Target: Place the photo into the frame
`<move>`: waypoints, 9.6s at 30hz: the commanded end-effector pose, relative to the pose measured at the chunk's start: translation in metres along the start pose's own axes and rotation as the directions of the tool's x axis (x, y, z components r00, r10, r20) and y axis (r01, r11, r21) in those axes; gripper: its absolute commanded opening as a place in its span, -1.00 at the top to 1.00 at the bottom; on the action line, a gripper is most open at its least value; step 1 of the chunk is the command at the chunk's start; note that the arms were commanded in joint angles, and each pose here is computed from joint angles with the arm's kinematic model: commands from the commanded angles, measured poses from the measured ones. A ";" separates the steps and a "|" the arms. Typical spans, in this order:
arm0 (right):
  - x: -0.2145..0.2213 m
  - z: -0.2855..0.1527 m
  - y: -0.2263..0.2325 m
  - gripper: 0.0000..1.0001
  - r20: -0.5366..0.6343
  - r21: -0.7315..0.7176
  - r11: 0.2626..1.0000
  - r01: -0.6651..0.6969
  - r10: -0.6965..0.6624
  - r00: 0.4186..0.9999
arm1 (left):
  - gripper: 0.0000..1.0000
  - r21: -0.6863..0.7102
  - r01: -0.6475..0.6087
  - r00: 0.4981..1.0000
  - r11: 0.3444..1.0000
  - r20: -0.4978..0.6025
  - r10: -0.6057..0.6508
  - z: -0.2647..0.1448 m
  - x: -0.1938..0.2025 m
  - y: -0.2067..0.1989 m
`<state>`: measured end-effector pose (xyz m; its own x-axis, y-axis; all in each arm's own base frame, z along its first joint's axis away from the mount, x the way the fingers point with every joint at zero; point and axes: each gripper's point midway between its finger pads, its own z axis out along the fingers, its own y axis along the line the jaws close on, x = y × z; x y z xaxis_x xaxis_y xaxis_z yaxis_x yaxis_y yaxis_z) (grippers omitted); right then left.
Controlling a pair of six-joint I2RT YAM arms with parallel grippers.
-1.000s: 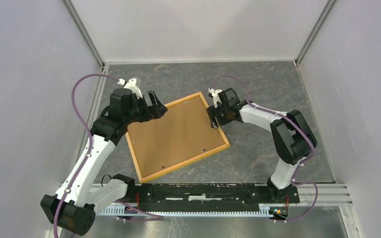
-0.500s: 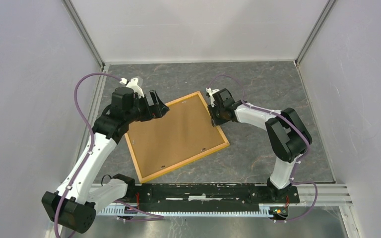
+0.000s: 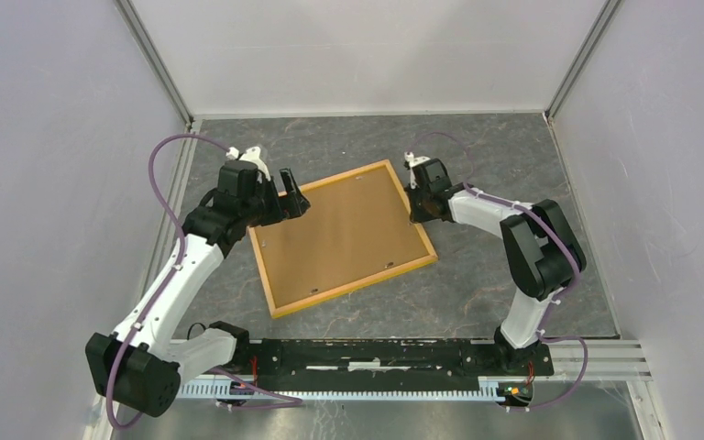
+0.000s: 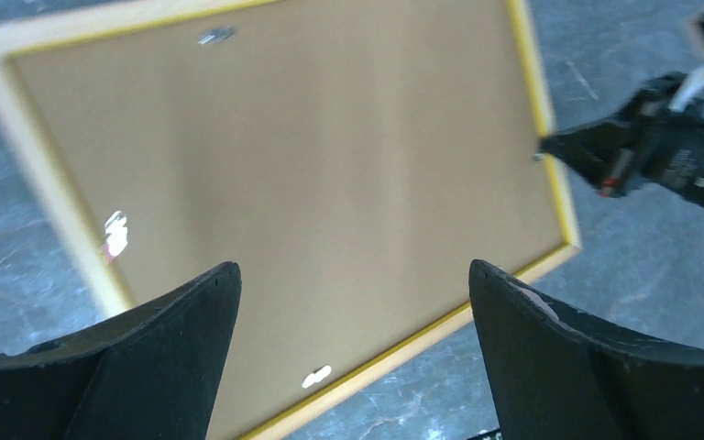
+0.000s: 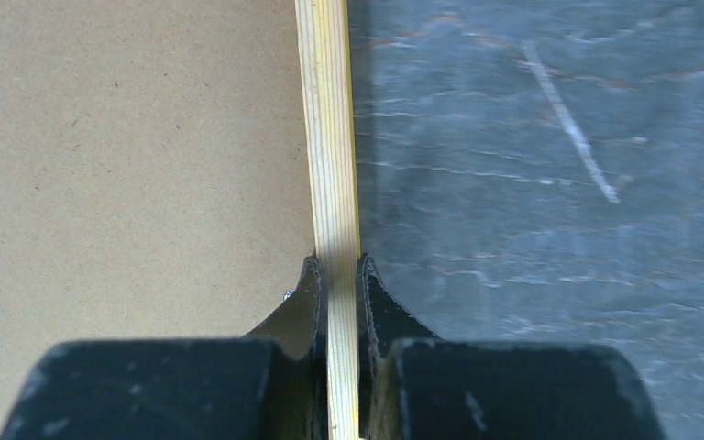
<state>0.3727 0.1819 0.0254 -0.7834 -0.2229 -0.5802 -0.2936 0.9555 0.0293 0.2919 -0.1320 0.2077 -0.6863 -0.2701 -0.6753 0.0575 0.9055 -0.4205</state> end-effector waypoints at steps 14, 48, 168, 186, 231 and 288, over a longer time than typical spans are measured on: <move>0.033 -0.020 -0.080 0.37 -0.092 0.066 0.998 0.022 -0.016 0.996 | -0.72 -0.316 0.099 0.983 0.944 -0.113 -0.141 0.053 0.070 0.077; 0.141 -0.070 -0.062 0.96 0.110 -0.013 0.893 -0.449 0.448 0.887 | 0.12 -0.355 0.077 0.903 0.932 -0.371 -0.216 0.187 0.071 0.064; 0.099 -0.040 -0.074 -0.17 -0.099 0.069 0.998 -0.002 0.009 0.995 | -0.99 -0.110 0.329 0.827 0.938 -0.447 -0.342 0.151 0.107 0.006; 0.109 -0.051 -0.089 -0.10 -0.070 0.123 0.992 -0.038 0.047 0.996 | -0.99 -0.106 0.352 0.817 0.930 -0.450 -0.361 0.152 0.104 0.007; 0.106 -0.049 -0.058 0.95 0.119 -0.052 0.952 -0.302 0.306 0.945 | -0.92 -0.260 0.267 0.877 0.928 -0.334 -0.346 0.107 0.109 0.040; -0.078 0.046 -0.055 -0.28 0.240 0.068 0.996 0.060 -0.075 0.968 | 0.77 -0.280 0.064 0.848 0.958 -0.491 -0.200 0.151 0.130 0.066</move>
<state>0.4607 0.1573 0.0314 -0.6149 -0.2292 -0.7546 -0.3131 0.9491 -0.0332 0.3102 -0.1676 0.0185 -0.9401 -0.3008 -0.1601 -0.2341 0.9116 -0.3379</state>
